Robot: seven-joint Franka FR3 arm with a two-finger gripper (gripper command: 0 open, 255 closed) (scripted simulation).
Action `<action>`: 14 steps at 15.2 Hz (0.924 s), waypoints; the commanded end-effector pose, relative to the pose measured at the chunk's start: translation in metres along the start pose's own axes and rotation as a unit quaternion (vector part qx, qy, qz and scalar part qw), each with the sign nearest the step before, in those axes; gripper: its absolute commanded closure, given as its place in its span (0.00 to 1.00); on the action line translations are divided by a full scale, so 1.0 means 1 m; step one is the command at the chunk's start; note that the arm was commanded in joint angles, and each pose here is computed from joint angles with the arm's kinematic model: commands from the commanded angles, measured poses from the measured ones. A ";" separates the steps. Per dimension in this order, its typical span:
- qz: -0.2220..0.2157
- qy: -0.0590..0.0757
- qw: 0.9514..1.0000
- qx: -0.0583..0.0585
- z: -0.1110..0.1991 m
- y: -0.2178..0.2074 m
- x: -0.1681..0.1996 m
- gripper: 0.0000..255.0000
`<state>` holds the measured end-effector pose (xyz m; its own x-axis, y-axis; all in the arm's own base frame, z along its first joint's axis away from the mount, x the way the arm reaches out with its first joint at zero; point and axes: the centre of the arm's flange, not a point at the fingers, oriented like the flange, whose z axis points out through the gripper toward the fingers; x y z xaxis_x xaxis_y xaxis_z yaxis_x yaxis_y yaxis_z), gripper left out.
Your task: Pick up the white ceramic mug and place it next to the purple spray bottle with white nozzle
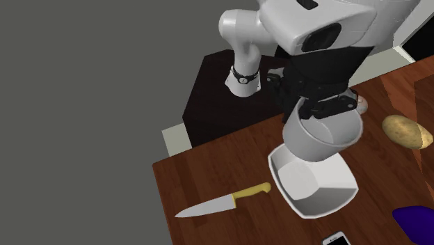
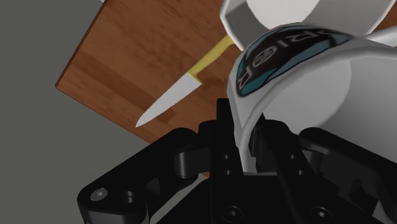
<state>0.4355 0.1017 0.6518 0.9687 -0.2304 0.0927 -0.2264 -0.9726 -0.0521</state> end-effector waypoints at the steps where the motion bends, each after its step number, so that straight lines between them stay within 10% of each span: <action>1: 0.001 0.000 1.000 0.000 0.001 -0.026 -0.007 1.00; 14: 0.001 0.000 1.000 0.000 0.005 -0.190 -0.058 1.00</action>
<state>0.4266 0.2866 0.6508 0.9687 -0.2305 0.0923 -0.2265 -0.9726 -0.0521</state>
